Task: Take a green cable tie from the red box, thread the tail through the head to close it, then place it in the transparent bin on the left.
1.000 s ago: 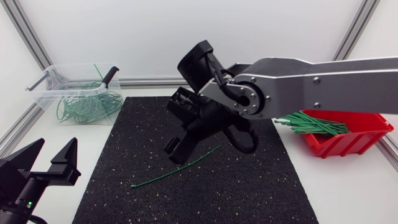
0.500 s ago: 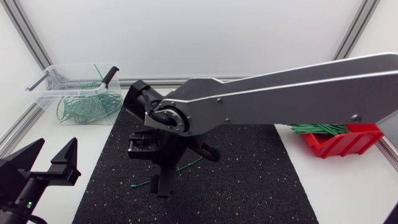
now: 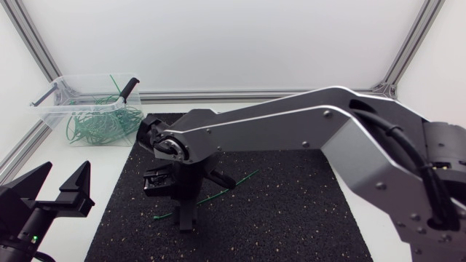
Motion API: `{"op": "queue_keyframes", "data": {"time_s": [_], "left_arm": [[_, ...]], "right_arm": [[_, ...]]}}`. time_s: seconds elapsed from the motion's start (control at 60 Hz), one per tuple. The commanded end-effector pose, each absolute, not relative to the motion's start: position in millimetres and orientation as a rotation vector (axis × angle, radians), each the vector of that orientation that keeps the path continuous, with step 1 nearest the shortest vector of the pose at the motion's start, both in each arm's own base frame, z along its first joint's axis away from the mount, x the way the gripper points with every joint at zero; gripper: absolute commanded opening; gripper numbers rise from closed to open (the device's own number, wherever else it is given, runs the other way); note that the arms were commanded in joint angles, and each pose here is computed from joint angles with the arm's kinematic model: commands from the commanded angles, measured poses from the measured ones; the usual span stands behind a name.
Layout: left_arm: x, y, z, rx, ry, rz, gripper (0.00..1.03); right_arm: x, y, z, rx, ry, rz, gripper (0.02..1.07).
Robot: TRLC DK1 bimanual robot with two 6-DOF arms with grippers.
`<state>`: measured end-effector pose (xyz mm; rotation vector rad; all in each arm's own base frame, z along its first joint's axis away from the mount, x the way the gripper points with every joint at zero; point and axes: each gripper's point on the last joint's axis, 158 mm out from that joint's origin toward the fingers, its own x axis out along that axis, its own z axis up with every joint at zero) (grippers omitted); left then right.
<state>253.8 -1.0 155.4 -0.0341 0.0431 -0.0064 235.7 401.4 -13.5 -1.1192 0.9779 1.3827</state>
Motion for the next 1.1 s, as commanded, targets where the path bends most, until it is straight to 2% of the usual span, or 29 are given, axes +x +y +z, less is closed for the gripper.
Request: {"op": "queue_keyframes", "data": {"time_s": [0.0, 0.083, 0.383, 0.467, 0.55, 0.8, 0.917, 0.983, 1.083], "left_arm": [[254, 1, 130, -0.049, 0.103, 0.002, 0.99], [254, 1, 130, -0.049, 0.103, 0.002, 0.99], [254, 1, 130, -0.049, 0.103, 0.004, 0.99], [254, 1, 130, -0.049, 0.103, 0.004, 0.99], [254, 1, 130, -0.049, 0.103, 0.004, 0.99], [254, 1, 130, -0.049, 0.103, 0.004, 0.99], [254, 1, 130, -0.049, 0.103, 0.004, 0.99], [254, 1, 131, -0.049, 0.102, 0.004, 0.99], [254, 2, 132, -0.049, 0.097, 0.008, 0.99]], "right_arm": [[233, 410, -21, -1.138, 0.963, 1.418, 0.6], [234, 410, -25, -1.145, 0.97, 1.42, 0.48], [233, 405, -31, -1.196, 0.966, 1.424, 0.46], [233, 403, -33, -1.212, 0.965, 1.427, 0.32], [231, 403, -36, -1.216, 0.967, 1.431, 0.25], [226, 400, -45, -1.252, 0.977, 1.432, 0.23], [225, 397, -50, -1.265, 0.986, 1.437, 0.16], [226, 398, -53, -1.265, 0.986, 1.437, 0.08], [233, 397, -50, -1.281, 0.956, 1.405, 0.08]]}}
